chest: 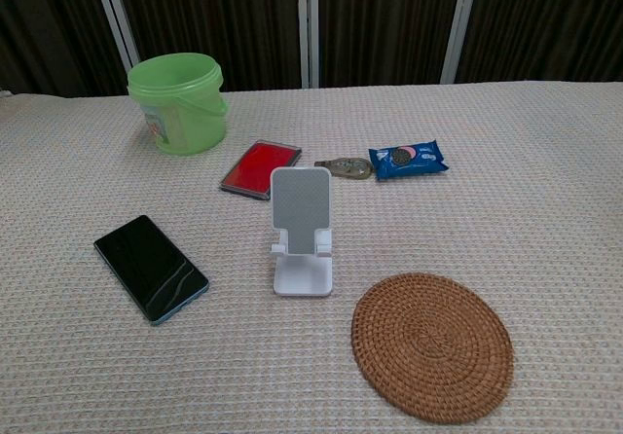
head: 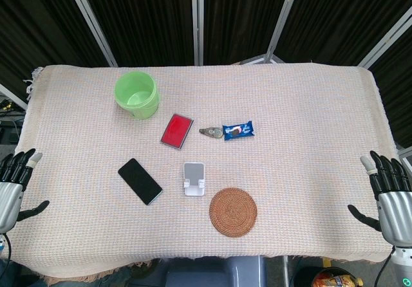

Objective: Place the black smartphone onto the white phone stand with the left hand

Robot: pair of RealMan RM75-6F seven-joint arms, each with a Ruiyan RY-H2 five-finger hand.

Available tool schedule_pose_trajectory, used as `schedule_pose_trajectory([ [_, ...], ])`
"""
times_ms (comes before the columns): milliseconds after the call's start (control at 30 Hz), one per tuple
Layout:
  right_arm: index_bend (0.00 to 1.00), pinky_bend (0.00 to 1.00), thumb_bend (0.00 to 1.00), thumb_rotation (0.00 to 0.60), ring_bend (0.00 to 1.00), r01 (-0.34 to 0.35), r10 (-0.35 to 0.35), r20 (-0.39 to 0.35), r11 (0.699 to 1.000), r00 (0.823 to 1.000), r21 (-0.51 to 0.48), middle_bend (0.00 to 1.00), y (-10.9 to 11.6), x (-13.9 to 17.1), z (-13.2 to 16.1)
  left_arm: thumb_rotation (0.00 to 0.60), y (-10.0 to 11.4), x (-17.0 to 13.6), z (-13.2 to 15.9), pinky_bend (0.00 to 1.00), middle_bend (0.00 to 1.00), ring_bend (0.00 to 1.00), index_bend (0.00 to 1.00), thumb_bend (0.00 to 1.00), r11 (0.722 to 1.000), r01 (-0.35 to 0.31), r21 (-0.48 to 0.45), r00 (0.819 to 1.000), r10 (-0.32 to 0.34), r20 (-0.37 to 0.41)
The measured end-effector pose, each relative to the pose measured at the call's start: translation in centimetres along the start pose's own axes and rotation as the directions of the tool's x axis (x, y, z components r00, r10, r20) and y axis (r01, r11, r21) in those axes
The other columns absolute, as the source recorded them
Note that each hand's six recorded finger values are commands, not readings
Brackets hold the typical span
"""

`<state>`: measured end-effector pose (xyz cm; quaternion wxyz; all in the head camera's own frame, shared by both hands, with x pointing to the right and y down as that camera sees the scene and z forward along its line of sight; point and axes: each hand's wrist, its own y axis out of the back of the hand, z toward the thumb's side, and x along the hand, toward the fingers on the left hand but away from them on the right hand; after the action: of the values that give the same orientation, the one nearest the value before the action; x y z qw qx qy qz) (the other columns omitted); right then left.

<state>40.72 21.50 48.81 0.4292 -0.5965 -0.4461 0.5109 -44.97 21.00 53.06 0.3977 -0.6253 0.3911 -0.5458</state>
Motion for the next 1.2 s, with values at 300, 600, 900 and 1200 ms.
schedule_pose_trajectory([
  [300,0.00,0.00,0.00,0.600,0.00,-0.017,0.017,-0.002,1.000,1.000,0.009,0.00,-0.4,0.0,0.1,0.600,-0.4,0.2,0.0,0.00,0.00,0.00,0.00,0.00,1.000,0.017,0.000,1.000,-0.017,0.006],
  [600,0.00,0.00,0.00,0.600,0.00,-0.021,0.021,0.022,1.000,1.000,0.019,0.00,-0.5,-0.4,-0.2,0.600,-3.6,3.4,1.6,0.00,0.00,0.00,0.00,0.00,0.990,0.139,0.038,0.983,-0.143,0.115],
  [900,0.00,0.00,0.00,0.600,0.00,-0.039,0.035,0.074,0.998,0.997,0.046,0.00,-1.2,-1.2,-1.1,0.600,-8.7,8.6,6.4,0.17,0.01,0.10,0.14,0.00,0.950,0.248,0.191,0.898,-0.300,0.323],
  [1200,0.00,0.00,0.00,0.600,0.00,-0.060,0.050,0.114,0.995,0.992,0.082,0.00,-1.8,-1.4,-1.9,0.600,-11.9,11.0,11.7,0.20,0.05,0.14,0.19,0.00,0.913,0.239,0.331,0.778,-0.384,0.498],
])
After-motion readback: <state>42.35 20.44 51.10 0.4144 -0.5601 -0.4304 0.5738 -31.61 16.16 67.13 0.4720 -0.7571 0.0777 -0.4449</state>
